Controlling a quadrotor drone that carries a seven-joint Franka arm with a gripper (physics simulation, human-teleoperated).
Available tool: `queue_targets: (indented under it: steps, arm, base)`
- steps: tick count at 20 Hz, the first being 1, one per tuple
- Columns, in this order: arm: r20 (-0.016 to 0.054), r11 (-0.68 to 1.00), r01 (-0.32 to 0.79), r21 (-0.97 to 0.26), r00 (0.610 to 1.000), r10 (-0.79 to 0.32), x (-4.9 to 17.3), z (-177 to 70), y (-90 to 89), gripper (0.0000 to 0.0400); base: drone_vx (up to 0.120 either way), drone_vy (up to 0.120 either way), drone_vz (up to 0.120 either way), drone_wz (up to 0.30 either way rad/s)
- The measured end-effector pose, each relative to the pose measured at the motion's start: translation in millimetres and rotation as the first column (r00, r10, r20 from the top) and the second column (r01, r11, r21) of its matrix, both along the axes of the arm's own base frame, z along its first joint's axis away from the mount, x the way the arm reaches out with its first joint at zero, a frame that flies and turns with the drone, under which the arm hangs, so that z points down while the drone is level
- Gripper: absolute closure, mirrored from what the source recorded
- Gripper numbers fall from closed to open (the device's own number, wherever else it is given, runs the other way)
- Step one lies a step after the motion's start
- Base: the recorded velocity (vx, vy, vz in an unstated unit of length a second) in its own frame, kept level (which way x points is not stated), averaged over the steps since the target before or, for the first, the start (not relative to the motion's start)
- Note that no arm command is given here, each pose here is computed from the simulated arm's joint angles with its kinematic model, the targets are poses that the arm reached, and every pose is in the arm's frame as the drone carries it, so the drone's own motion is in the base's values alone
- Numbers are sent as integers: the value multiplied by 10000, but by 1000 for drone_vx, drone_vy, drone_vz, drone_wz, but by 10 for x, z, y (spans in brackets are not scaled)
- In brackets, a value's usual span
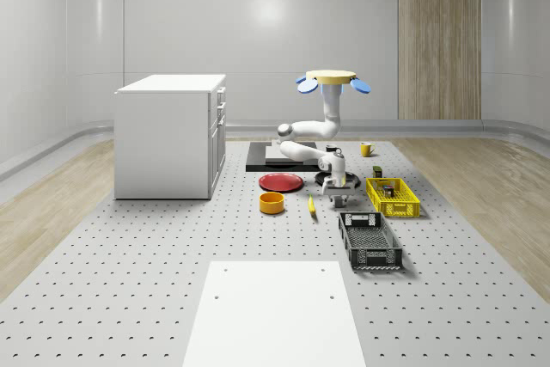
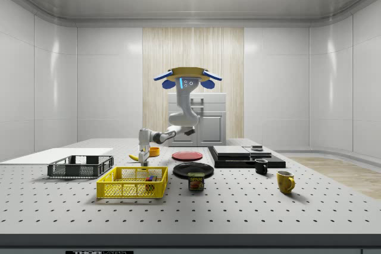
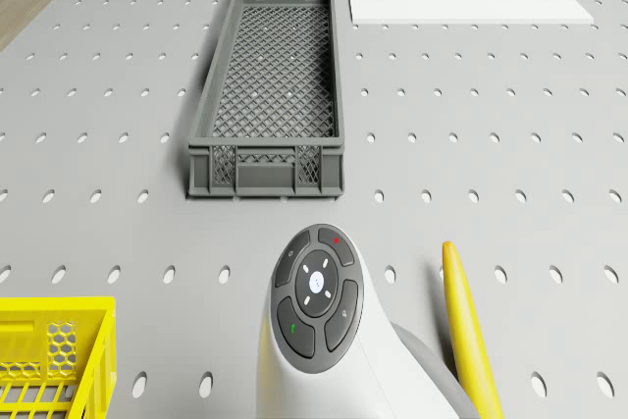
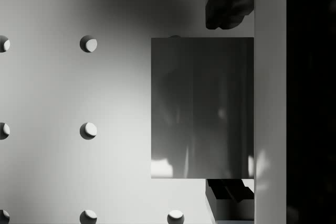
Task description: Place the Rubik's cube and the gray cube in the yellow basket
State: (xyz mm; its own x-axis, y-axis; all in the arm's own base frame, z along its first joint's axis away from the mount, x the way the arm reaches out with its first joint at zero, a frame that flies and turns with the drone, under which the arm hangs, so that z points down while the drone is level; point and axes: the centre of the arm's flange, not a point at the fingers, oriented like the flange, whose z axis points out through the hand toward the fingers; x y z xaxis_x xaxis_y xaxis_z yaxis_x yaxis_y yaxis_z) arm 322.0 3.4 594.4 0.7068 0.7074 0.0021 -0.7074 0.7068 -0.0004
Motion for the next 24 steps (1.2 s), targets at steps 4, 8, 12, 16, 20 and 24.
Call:
queue_targets:
  steps: [4,8,12,16,20,24]
  arm:
    - [0,10000,0,0,10000,0,-43,3,4,0]
    - [0,10000,0,0,10000,0,-72,3,6,23]
    - [0,10000,0,0,10000,0,-84,4,6,103]
    - [0,10000,0,0,10000,0,-89,4,7,133]
    - [0,10000,1,0,10000,-1,-91,4,7,144]
    - [0,10000,2,-1,10000,-2,-92,-14,7,147]
  base:
    - [0,0,0,0]
    - [0,0,0,0]
    - [0,0,0,0]
    - [0,0,0,0]
    - [0,0,0,0]
    - [0,0,0,0]
